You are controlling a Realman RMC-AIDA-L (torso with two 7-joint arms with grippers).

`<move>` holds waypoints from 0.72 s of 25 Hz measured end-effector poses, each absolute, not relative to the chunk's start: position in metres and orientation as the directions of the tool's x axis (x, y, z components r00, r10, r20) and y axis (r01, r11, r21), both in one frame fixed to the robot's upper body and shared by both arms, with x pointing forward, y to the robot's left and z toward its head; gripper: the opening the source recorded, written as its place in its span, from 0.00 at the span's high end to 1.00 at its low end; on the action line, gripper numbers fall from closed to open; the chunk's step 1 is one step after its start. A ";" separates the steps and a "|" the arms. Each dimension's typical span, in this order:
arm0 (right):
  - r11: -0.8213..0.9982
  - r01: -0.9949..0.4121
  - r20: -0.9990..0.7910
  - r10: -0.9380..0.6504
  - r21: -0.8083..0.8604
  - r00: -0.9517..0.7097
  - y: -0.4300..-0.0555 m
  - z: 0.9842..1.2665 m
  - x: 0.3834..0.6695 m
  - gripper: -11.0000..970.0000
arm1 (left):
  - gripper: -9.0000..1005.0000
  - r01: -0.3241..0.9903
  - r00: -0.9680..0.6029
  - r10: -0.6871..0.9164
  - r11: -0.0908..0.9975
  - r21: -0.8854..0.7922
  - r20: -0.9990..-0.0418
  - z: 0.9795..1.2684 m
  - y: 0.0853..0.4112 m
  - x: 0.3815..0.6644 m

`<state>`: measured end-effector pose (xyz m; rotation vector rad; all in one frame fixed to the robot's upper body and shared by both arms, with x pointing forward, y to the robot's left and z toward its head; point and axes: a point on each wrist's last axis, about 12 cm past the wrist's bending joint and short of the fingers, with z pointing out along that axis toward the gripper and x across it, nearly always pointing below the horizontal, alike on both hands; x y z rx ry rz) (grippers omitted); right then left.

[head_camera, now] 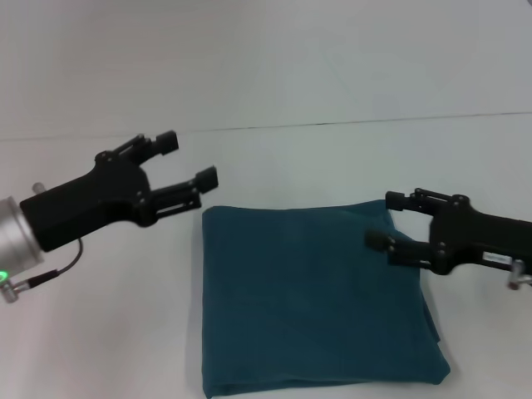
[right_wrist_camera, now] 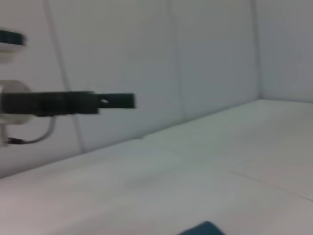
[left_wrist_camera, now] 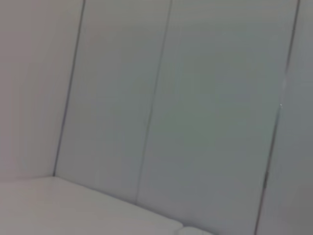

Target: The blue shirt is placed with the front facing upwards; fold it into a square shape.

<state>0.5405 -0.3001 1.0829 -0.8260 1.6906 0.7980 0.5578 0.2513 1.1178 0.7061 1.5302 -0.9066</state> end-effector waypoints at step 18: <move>0.263 -0.964 -0.905 -0.399 0.042 -0.148 -0.277 1.128 0.537 0.02 | 0.05 0.938 -0.220 0.226 0.317 -0.141 -0.949 1.126 0.263 0.552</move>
